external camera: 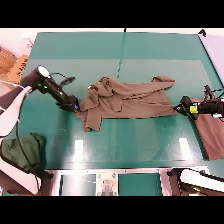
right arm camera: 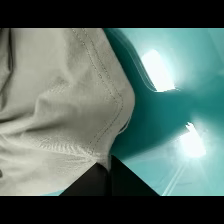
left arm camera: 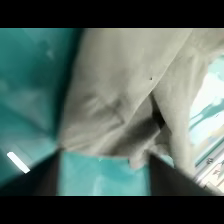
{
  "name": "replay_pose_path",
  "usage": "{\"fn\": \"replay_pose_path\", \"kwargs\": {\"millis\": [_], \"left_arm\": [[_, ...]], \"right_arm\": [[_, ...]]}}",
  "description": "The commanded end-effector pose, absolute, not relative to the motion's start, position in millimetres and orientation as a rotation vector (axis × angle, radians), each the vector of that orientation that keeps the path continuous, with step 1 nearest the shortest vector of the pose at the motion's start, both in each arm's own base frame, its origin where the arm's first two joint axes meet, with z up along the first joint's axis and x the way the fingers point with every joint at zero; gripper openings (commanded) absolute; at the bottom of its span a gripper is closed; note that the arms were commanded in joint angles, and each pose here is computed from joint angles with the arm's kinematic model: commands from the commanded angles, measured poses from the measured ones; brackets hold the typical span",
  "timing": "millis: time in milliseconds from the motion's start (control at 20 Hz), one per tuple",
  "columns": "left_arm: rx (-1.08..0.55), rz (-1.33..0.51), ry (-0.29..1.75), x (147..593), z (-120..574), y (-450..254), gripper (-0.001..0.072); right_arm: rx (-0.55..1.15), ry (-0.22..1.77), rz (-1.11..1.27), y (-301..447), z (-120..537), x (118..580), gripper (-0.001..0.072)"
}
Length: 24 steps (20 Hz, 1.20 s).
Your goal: Fold the shirts.
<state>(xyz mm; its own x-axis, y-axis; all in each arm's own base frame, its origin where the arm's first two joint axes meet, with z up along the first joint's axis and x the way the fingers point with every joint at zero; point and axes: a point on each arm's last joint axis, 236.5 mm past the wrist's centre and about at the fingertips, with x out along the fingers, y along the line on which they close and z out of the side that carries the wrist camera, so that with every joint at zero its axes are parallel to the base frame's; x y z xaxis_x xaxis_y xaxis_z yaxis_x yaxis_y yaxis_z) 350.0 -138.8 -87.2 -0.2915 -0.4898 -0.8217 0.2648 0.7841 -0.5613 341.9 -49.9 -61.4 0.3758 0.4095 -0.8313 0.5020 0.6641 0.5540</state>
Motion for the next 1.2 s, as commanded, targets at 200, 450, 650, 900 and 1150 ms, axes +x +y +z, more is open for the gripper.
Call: {"fn": "replay_pose_path", "kwargs": {"millis": [200, 450, 650, 900, 1150], "left_arm": [[-0.059, -0.762, 1.719, 339.7, -106.2, -148.3, 0.0026], [0.089, -0.739, 1.783, 334.7, -88.6, -119.8, 0.0026], [0.089, -0.636, 1.676, 363.1, -63.3, -91.2, 0.0111], [-0.158, -0.546, 1.660, 361.0, -94.9, -91.2, 0.0652], [-0.253, -0.717, 1.575, 348.5, -108.0, -155.9, 0.0617]], "right_arm": [[0.895, 1.232, -0.066, -50.3, -61.4, 342.1, 0.0013], [0.889, 1.235, -0.060, -49.9, -61.4, 341.5, 0.0012], [0.889, 1.235, -0.060, -49.8, -61.4, 341.4, 0.0013], [0.891, 1.234, -0.059, -49.6, -61.2, 341.7, 0.0012], [0.889, 1.235, -0.054, -47.4, -61.0, 342.3, 0.0012]]}}
